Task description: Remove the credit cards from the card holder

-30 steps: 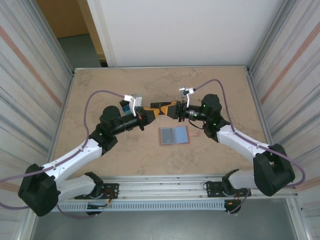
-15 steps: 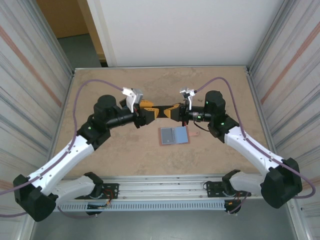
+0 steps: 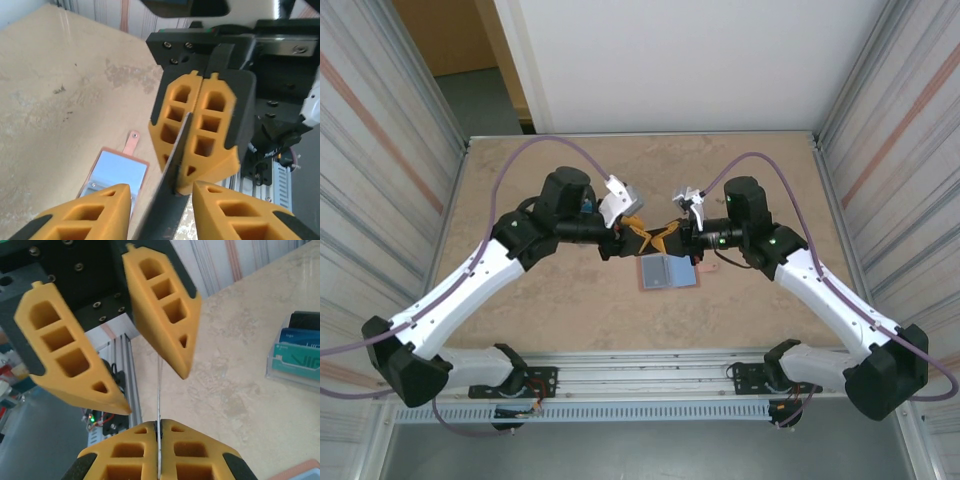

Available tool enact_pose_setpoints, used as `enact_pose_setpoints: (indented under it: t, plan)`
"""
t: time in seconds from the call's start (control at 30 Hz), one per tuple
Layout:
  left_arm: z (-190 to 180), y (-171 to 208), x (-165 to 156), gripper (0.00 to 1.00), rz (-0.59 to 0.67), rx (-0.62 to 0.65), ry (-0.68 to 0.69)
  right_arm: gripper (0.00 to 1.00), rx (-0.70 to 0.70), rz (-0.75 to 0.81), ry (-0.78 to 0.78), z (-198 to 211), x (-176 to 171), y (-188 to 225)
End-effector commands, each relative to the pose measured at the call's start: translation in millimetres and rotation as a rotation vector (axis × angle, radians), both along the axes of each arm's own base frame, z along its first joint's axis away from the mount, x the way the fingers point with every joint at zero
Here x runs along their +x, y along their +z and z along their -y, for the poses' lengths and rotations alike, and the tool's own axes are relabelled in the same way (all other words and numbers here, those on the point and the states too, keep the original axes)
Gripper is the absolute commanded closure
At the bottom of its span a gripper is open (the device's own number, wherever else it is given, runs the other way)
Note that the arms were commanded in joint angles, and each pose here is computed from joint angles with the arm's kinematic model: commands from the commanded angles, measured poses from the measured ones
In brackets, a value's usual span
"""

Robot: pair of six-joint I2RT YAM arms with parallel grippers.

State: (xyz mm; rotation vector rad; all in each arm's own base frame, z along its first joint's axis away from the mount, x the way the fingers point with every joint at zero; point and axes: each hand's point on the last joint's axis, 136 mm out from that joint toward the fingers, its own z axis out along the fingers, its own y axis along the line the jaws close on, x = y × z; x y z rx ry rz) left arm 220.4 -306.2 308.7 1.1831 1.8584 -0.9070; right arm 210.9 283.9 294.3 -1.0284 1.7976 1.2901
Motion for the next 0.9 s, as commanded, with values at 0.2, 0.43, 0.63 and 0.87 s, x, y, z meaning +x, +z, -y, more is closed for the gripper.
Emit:
enact_pose_setpoints:
  t: [0.2,0.43,0.63,0.87]
  plan:
    - [3.9,-1.7,-11.7,0.79,0.001,0.025,-0.094,1.00,0.025,0.047,0.087,-1.9,-14.3,15.9]
    - [3.7,-7.3,-5.9,1.00,0.003,0.037,-0.068,0.98,0.013,0.044,0.070,-2.0,-10.5,13.4]
    - [-30.6,-16.5,40.3,1.00,0.107,0.113,0.174,0.48,-0.047,0.055,-0.048,6.5,4.4,6.4]
    - [-91.4,-23.4,94.1,1.00,0.264,0.148,0.344,0.30,-0.112,0.046,-0.251,24.0,31.9,-1.1]
